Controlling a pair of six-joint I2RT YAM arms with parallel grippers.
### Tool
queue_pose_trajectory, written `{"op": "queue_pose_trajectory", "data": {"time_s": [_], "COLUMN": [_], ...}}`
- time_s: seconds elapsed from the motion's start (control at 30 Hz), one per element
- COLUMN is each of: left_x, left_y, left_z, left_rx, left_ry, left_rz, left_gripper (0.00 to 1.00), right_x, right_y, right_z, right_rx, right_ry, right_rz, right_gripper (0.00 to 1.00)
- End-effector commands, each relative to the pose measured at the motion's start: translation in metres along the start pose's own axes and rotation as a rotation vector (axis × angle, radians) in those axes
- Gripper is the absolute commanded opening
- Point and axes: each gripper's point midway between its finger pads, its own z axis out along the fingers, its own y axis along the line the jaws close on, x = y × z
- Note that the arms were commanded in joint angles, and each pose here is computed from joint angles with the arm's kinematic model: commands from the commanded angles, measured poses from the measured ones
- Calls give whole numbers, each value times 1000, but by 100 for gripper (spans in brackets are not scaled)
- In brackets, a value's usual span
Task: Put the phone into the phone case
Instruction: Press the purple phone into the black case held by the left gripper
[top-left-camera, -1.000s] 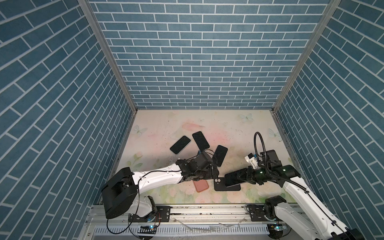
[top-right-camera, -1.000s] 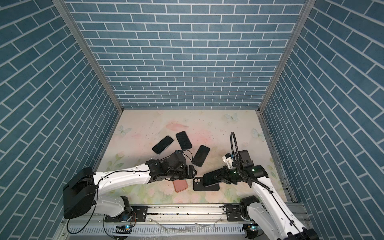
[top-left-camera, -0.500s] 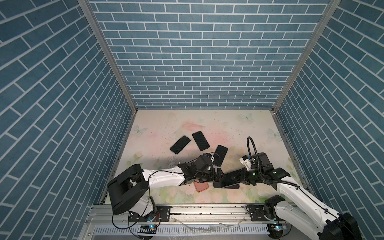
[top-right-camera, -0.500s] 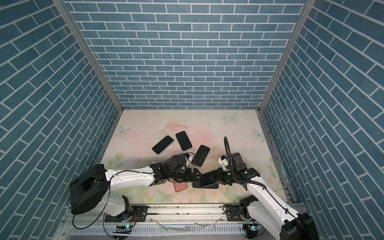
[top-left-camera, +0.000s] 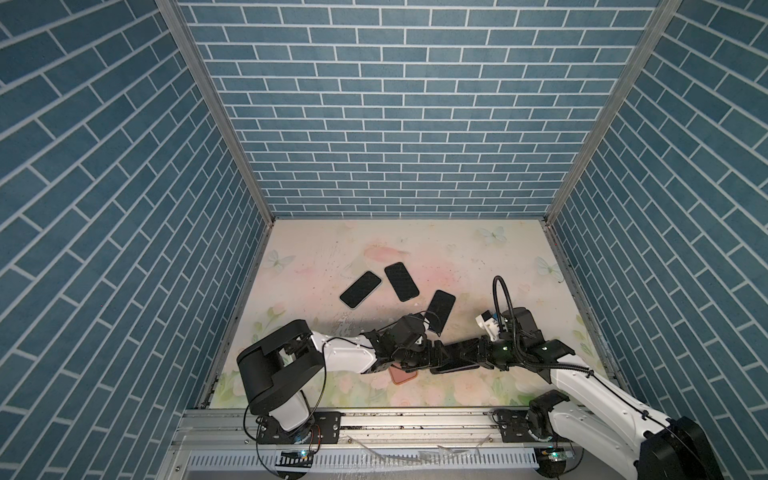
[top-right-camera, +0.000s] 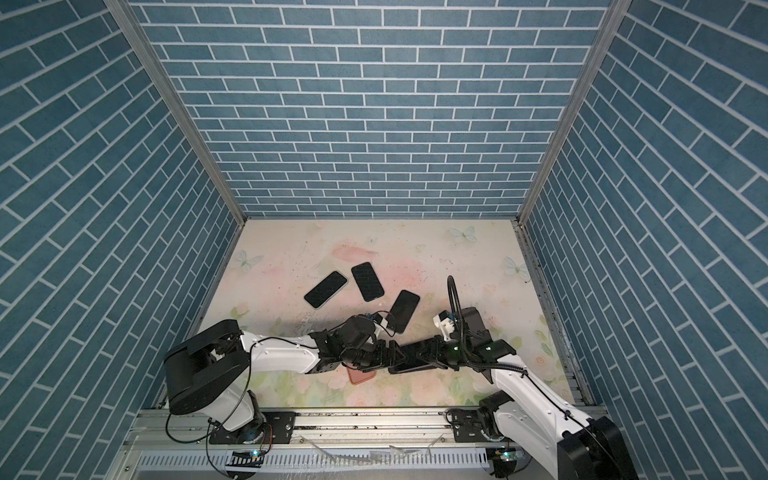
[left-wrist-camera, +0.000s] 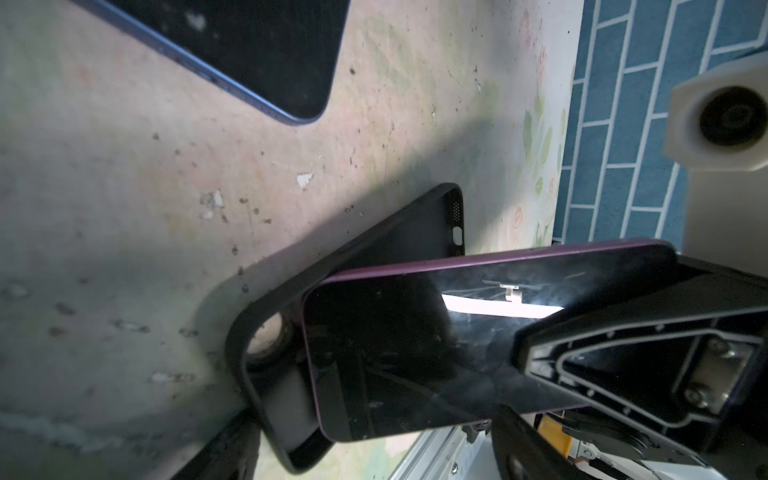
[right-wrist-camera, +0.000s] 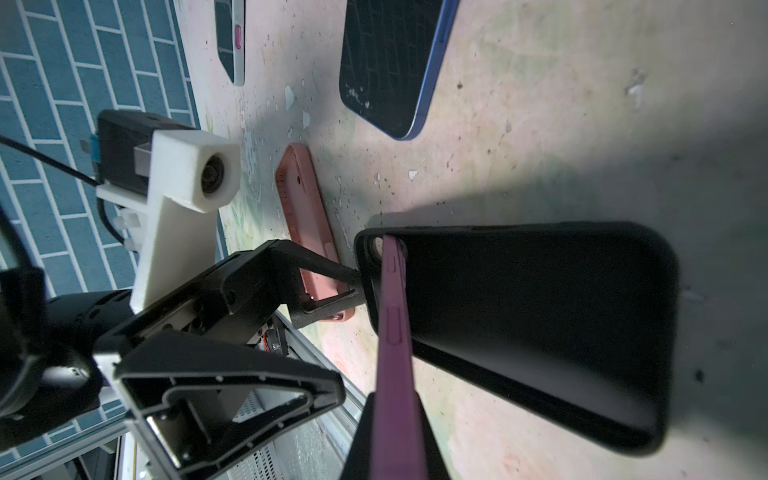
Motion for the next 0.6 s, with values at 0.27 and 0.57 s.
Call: {"op": "queue_pose_trajectory", "data": {"time_s": [0.27, 0.57], "left_x": [-11, -18], "left_y": [35, 44], "left_z": [-8, -9], "left_rx": [-110, -131], "left_ry": [-39, -53], "left_rz": [-53, -32], "left_gripper": [87, 87], "right_x": [26, 33], "right_y": [-25, -34], "right_z": [23, 29], "right_rx": [42, 85], "right_ry": [161, 210], "right_rz": [29, 51], "right_gripper": [0, 0]}}
